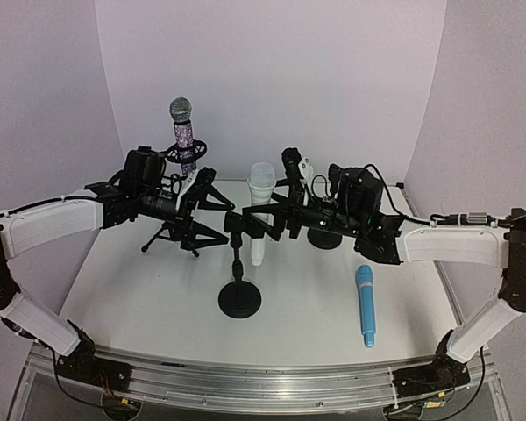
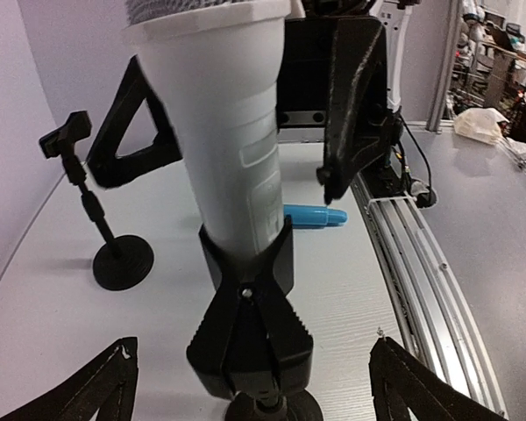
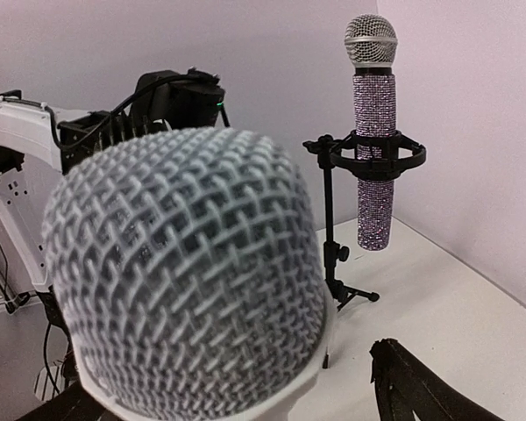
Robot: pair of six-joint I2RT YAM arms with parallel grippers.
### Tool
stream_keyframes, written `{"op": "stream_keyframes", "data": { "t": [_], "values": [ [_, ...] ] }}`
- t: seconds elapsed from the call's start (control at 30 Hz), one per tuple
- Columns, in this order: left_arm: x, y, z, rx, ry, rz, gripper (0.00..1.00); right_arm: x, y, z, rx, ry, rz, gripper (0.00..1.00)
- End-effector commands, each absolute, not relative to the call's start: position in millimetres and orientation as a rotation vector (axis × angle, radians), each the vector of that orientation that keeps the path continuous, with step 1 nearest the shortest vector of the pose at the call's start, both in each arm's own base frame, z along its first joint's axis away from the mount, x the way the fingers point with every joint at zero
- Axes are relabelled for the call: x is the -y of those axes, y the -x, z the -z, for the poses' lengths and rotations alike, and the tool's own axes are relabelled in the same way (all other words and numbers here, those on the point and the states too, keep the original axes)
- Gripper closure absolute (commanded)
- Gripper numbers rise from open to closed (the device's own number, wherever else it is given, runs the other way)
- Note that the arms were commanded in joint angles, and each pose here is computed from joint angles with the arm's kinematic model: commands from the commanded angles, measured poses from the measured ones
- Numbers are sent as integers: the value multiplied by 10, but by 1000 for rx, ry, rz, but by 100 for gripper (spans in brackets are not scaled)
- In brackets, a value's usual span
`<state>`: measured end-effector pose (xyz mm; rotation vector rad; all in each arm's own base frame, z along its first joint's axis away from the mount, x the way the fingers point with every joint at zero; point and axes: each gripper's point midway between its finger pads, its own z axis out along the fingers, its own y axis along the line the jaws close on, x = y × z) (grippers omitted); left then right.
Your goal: Attach the microphones to the stand
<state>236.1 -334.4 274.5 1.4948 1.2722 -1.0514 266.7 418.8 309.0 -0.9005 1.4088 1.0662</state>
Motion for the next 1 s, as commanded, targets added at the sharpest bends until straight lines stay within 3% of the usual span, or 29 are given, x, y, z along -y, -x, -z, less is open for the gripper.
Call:
{"op": "stream_keyframes", "data": {
  "t": [0.0,0.1,0.3,0.37,0.4,0.57,0.97],
  "values": [
    [3164,-2301,-2831,-1319,-1321,1072,8,-3973,-2623,-3339,-1371,834,-1010,10],
    [3075,-2209,-2648,-1371,-1257,1103,14,-3848,-2596,-3345,-1386,822,-965,9],
    [3159,-2269,-2375,-1402,-1198,1072,46,-3647,-2577,-3295,-1440,833,-861,7],
    [3212,-2393,-2294,-1416,-1157,1043,51,-3577,-2575,-3328,-1431,820,-833,7],
    [3227,-2462,-2253,-1423,-1138,1024,52,-3552,-2572,-3335,-1429,816,-824,6],
    [3220,-2433,-2034,-1353,-1157,999,35,-3434,-2550,-3375,-1423,794,-789,6],
    [3322,-2321,-1664,-1269,-1232,1014,34,-3281,-2542,-3461,-1401,794,-699,5]
  ]
}}
